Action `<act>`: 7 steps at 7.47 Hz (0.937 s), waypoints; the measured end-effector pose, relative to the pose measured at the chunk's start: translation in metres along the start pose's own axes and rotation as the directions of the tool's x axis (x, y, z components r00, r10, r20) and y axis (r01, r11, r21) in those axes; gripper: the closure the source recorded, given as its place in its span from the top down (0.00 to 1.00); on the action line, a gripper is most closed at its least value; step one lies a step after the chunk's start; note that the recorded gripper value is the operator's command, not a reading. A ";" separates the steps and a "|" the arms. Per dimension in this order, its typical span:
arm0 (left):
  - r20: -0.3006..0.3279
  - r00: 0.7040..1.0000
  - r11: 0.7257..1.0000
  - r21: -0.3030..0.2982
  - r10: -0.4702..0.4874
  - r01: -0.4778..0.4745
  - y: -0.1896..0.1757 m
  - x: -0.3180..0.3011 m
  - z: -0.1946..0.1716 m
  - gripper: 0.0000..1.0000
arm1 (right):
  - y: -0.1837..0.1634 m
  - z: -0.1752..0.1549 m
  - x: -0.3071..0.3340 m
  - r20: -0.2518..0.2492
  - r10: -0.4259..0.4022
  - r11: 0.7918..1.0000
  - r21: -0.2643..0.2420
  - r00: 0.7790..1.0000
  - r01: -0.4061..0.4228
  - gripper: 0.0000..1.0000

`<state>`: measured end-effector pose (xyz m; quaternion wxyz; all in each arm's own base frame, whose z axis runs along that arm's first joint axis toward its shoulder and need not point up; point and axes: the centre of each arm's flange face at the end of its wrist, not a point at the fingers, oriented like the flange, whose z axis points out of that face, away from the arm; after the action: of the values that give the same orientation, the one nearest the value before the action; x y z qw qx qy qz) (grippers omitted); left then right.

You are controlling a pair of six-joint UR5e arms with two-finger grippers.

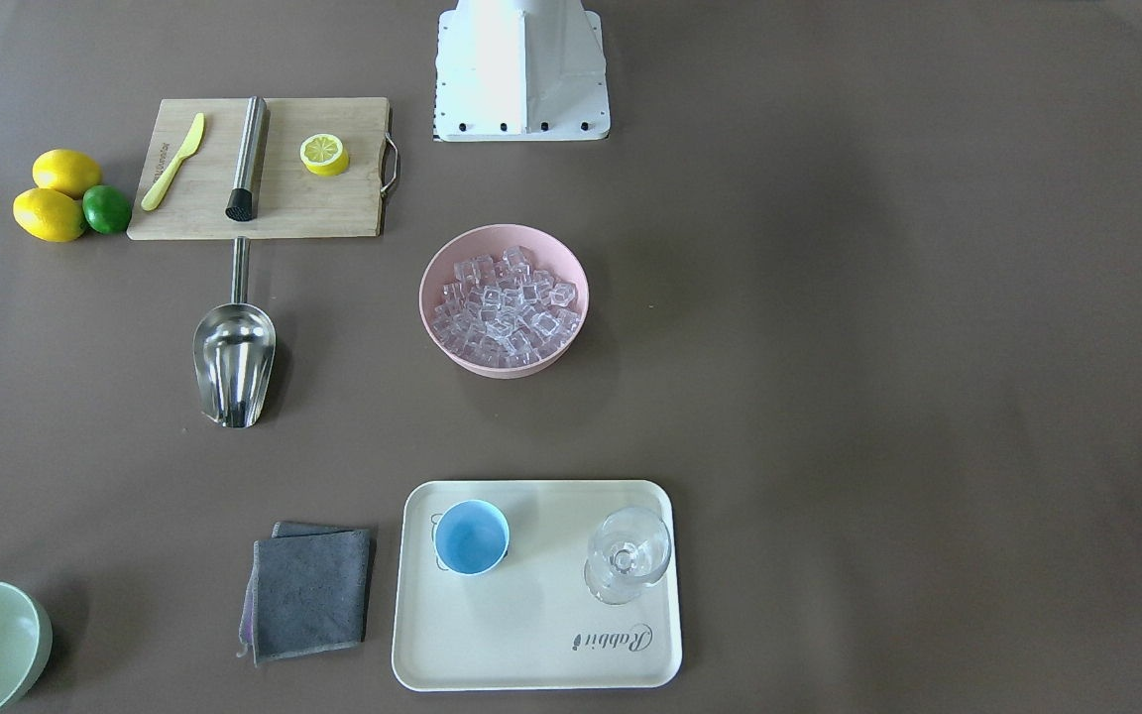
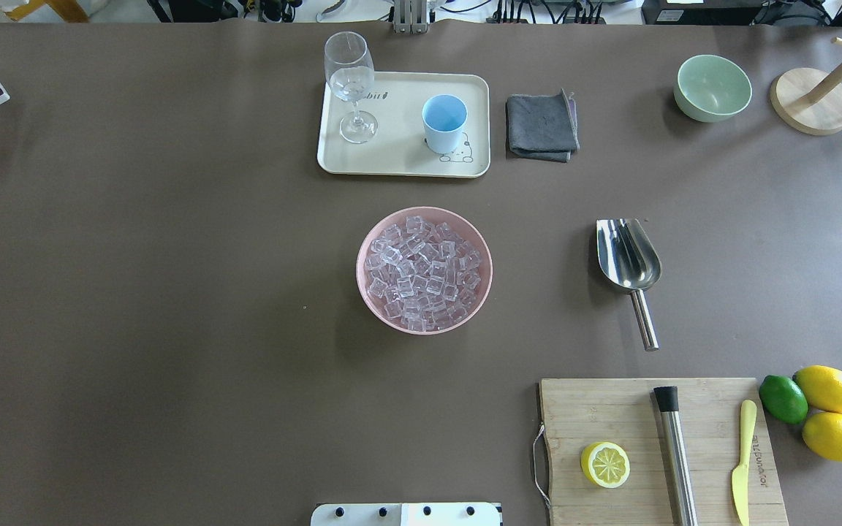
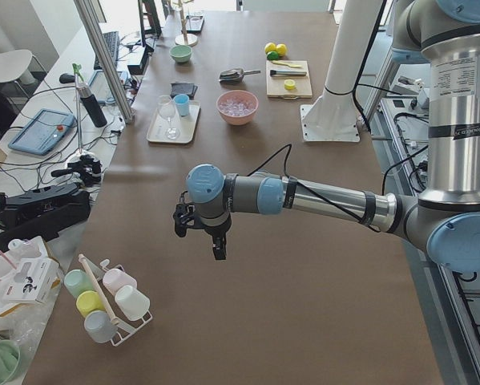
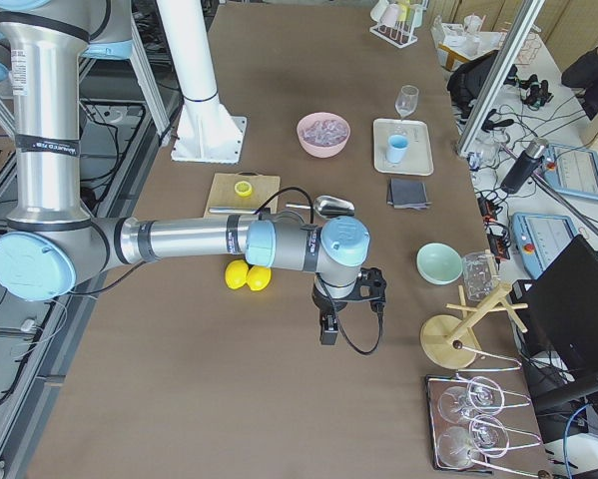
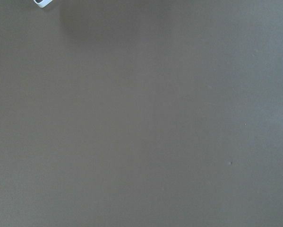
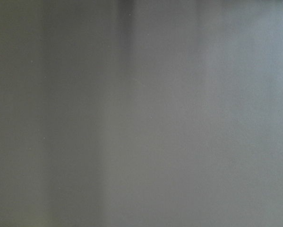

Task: Put ice in cup with scoop

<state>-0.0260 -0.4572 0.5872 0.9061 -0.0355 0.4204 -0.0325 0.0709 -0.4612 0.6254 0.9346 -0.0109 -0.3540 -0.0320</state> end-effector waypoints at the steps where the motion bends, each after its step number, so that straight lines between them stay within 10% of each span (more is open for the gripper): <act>1: 0.005 1.000 1.000 -0.006 -0.004 0.004 0.000 -0.003 0.003 0.98 | 0.001 0.001 0.000 0.000 0.000 1.000 -0.001 1.000 0.000 1.00; 7: 0.044 0.999 0.999 0.014 0.031 -0.032 -0.003 0.007 -0.003 0.98 | -0.001 0.000 0.001 -0.003 -0.002 1.000 -0.001 1.000 0.002 1.00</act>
<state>-0.0242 -0.4609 0.5805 0.9158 -0.0229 0.4005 -0.0207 0.0712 -0.4621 0.6263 0.9352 -0.0112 -0.3525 -0.0330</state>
